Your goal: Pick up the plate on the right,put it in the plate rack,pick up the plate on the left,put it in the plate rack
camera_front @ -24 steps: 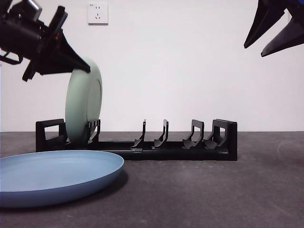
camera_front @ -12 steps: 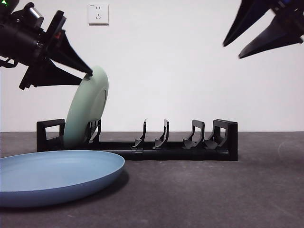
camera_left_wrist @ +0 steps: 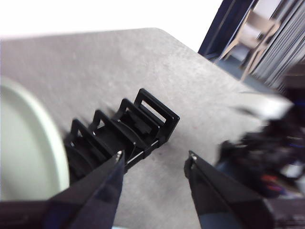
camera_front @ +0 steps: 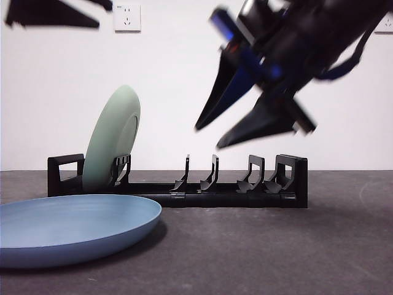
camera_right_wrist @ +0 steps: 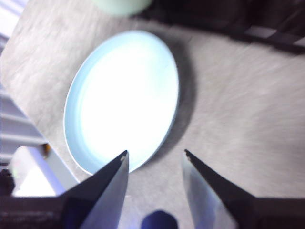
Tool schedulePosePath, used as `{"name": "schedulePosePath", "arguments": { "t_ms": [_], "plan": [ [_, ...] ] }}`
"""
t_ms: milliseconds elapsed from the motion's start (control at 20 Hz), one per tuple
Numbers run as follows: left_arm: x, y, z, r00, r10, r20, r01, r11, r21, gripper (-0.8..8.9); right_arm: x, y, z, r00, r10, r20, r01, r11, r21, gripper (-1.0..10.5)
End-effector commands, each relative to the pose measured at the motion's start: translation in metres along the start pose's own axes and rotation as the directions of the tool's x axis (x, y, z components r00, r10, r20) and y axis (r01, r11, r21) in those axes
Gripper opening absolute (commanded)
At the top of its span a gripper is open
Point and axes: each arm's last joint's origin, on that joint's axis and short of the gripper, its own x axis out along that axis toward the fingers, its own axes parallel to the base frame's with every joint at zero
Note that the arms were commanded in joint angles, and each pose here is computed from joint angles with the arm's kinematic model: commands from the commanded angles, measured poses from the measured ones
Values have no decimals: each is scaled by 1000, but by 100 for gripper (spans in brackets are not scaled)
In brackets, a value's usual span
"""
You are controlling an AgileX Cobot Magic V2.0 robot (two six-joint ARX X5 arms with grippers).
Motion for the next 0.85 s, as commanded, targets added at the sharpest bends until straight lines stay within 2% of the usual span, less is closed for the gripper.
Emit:
{"name": "schedulePosePath", "arguments": {
  "t_ms": [50, 200, 400, 650, 750, 850],
  "plan": [
    [-11, -22, -2, 998, 60, -19, -56, 987, 151, 222, 20, -10, -1, 999, 29, -31, -27, 998, 58, 187],
    [-25, -50, -4, 987, 153, -56, -135, 960, 247, 222, 46, -21, -2, 995, 36, -90, -27, 995, 91, 187],
    [-28, -72, -5, 978, 193, -84, -158, 938, 309, 221, 77, -22, 7, 990, 43, -138, -31, 996, 88, 186],
    [-25, -85, -8, 976, 196, -93, -154, 926, 344, 221, 105, -23, 12, 981, 40, -192, -22, 995, 95, 180],
    [-25, -86, -10, 973, 205, -103, -157, 924, 349, 221, 111, -25, 11, 978, 39, -204, -20, 995, 97, 101],
    [-25, -86, -11, 969, 222, -113, -170, 920, 352, 220, 114, -24, 8, 976, 38, -215, -16, 995, 101, 71]
  ]
}}
